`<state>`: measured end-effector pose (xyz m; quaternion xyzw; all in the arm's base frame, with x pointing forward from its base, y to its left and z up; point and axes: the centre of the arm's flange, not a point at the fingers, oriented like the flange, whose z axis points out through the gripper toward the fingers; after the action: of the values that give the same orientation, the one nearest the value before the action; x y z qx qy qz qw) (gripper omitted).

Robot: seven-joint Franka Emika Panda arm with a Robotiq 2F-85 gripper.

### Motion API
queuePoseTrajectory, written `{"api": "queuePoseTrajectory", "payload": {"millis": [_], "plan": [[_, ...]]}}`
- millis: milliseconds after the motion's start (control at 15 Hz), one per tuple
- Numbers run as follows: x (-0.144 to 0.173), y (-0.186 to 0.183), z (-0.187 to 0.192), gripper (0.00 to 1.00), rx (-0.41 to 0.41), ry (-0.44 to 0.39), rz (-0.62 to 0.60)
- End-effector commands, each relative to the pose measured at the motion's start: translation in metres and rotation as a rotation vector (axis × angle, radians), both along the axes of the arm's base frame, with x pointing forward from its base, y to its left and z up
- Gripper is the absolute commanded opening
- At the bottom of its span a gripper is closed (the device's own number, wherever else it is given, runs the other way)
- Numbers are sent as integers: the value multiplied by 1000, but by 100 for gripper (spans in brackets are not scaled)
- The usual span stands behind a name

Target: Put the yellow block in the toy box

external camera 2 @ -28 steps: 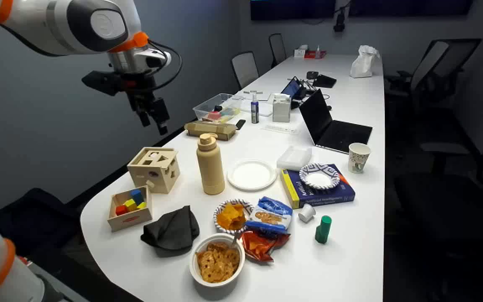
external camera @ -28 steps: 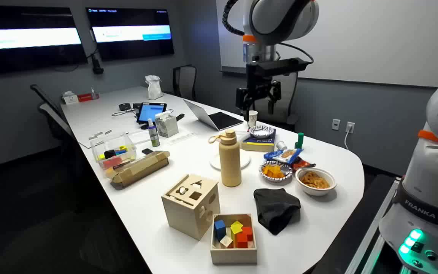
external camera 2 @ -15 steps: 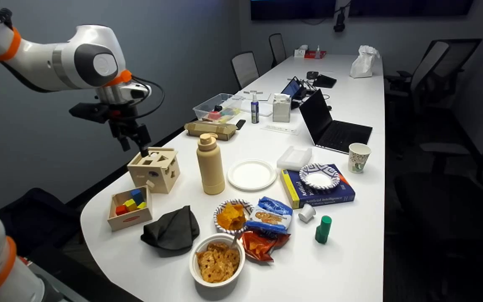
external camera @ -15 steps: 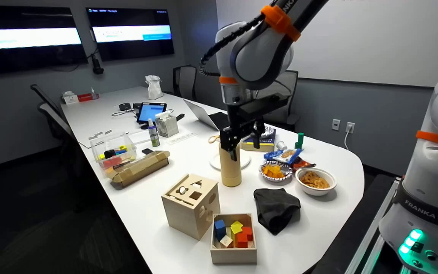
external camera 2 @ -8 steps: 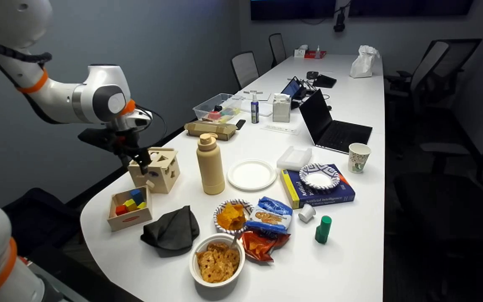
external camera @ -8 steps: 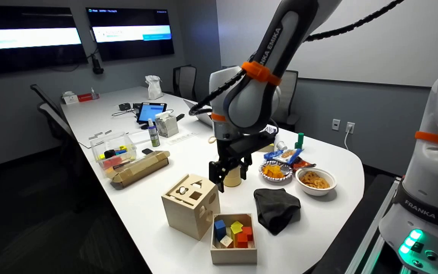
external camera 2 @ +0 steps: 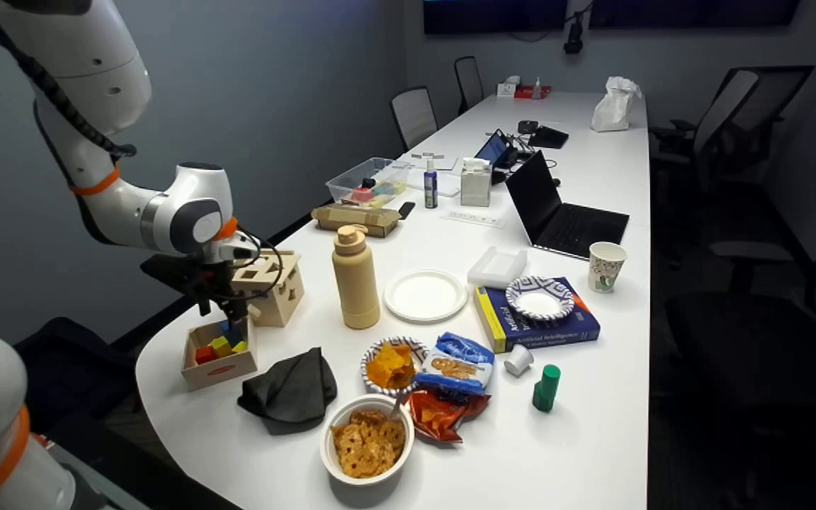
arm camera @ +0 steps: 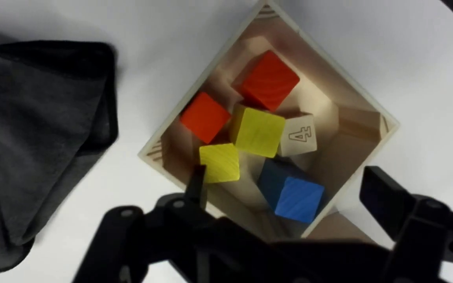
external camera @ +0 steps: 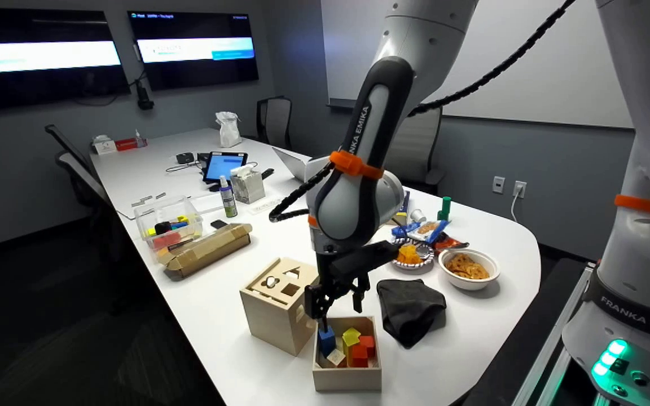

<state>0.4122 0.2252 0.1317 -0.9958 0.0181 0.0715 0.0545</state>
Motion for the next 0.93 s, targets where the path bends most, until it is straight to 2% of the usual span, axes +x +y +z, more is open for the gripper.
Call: {"api": "queuePoseTrajectory", "payload": {"millis": [0, 467, 867], "plan": [[2, 8, -25, 100, 46, 14, -46], [-13, 6, -49, 100, 48, 59, -146], [-15, 3, -56, 100, 37, 85, -138]]}}
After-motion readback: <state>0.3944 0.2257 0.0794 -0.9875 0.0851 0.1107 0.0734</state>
